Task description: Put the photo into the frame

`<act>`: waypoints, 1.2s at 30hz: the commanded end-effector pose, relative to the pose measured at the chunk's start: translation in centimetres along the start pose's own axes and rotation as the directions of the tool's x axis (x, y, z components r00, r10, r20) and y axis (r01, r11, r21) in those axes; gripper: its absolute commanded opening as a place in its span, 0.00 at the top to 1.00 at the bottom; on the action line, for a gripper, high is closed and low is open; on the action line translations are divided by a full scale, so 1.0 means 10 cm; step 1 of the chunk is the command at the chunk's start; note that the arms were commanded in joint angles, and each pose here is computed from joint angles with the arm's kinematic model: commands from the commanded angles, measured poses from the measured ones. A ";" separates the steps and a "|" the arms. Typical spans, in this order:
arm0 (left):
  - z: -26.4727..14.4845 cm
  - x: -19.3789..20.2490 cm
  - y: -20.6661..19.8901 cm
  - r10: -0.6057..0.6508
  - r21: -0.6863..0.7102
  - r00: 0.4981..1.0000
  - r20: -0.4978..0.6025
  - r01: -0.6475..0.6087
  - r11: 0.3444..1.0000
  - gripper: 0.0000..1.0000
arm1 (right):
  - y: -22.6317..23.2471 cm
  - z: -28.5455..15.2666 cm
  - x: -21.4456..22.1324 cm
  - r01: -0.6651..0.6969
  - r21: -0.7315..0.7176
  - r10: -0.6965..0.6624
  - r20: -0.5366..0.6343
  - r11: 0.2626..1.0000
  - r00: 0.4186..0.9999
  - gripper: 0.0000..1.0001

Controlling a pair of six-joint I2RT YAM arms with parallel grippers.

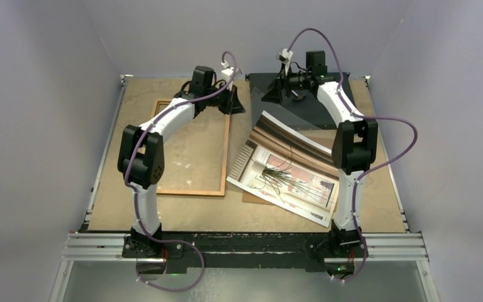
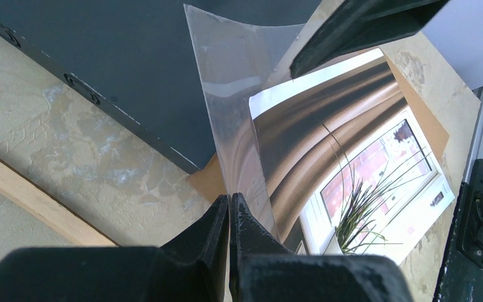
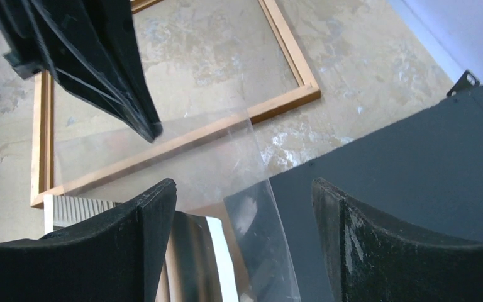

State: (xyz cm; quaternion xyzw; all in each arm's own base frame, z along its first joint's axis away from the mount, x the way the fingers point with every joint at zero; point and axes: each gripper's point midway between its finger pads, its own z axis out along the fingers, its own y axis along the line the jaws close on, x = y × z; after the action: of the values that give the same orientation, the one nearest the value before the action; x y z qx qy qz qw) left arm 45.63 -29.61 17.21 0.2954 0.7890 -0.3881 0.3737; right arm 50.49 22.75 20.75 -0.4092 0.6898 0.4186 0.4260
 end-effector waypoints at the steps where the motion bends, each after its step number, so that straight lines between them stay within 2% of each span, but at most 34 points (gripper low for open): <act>1: -0.17 -0.31 -0.19 0.099 0.022 0.993 0.068 -0.100 0.995 1.00 | 0.00 -0.06 0.02 0.003 -0.044 -0.003 0.014 0.999 1.000 0.20; 17: -0.17 -0.27 -0.17 0.115 0.014 0.992 0.054 -0.116 0.993 1.00 | -0.06 0.08 0.35 -0.056 -0.149 0.059 0.019 0.987 0.998 0.23; 20: -0.18 -0.26 -0.16 0.117 0.010 0.992 0.053 -0.118 0.993 1.00 | -0.05 0.09 0.36 -0.066 -0.171 0.072 0.025 0.983 0.997 0.26; 22: -0.17 -0.27 -0.16 0.118 0.008 0.991 0.055 -0.119 0.993 1.00 | -0.02 0.10 0.35 -0.069 -0.195 0.077 0.032 0.978 0.997 0.32; 24: -0.17 -0.27 -0.14 0.117 0.004 0.992 0.056 -0.117 0.993 1.00 | 0.03 0.09 0.34 -0.072 -0.218 0.082 0.039 0.973 0.996 0.43; 30: -0.16 -0.26 -0.09 0.111 -0.020 0.992 0.061 -0.110 0.994 1.00 | 0.11 -0.01 0.20 -0.065 -0.257 0.087 0.073 0.964 0.994 0.81; 35: -0.15 -0.24 -0.01 0.103 -0.057 0.992 0.067 -0.099 0.993 1.00 | 0.17 -0.06 0.07 -0.051 -0.253 0.078 0.096 0.966 0.992 1.00; 36: -0.15 -0.24 0.01 0.100 -0.068 0.993 0.068 -0.095 0.993 0.98 | 0.18 -0.07 0.06 -0.051 -0.250 0.078 0.097 0.967 0.992 1.00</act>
State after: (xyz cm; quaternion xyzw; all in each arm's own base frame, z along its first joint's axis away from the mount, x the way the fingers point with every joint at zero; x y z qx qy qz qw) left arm 46.32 -28.65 16.50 0.2988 0.7953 -0.3567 0.3886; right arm 48.84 22.32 15.92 -0.3856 0.6533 0.5482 0.3520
